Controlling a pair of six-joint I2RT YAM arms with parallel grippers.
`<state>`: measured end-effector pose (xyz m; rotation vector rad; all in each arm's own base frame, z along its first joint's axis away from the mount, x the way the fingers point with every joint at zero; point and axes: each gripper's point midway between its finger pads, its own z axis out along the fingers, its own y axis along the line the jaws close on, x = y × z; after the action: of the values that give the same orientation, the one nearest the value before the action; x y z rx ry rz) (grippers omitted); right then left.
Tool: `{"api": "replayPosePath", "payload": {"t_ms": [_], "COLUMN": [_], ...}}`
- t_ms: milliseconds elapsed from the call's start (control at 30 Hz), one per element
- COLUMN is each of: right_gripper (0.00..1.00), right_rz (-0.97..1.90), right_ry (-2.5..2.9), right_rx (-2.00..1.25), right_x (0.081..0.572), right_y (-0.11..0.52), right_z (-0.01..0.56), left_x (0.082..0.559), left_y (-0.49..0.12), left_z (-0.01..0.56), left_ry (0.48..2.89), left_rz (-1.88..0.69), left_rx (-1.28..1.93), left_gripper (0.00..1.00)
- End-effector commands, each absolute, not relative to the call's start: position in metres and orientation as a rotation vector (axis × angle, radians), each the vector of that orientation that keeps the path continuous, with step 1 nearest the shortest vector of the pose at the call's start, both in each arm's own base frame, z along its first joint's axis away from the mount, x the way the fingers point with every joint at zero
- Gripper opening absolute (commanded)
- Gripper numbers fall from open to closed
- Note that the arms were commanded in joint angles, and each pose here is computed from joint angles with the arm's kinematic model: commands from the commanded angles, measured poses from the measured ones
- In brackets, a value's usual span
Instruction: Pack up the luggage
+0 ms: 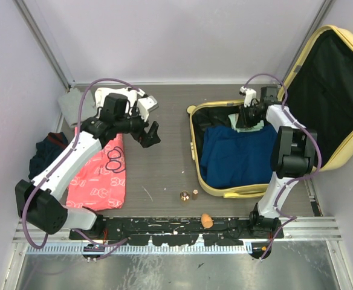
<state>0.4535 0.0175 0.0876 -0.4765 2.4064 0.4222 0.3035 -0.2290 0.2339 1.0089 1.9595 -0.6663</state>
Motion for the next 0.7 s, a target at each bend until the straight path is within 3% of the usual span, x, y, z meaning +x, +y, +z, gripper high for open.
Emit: {"api": "replayPosePath", "payload": {"t_ms": [0, 233, 667], "right_gripper": [0.26, 0.31, 0.61], "right_rz": [0.353, 0.309, 0.384], "right_ry": [2.383, 2.376, 2.174], "right_rx": [-0.471, -0.447, -0.409], "right_x": [0.447, 0.467, 0.465], "right_y": [0.011, 0.003, 0.023], "right_z": [0.091, 0.072, 0.175], "left_x": [0.325, 0.376, 0.524], "left_y": [-0.226, -0.205, -0.126], "left_z": [0.245, 0.213, 0.133], "left_ry": [1.929, 2.093, 2.334], "left_rz": [-0.615, -0.51, -0.146], "left_rx": [0.956, 0.823, 0.559], "left_gripper": [0.87, 0.87, 0.85]}}
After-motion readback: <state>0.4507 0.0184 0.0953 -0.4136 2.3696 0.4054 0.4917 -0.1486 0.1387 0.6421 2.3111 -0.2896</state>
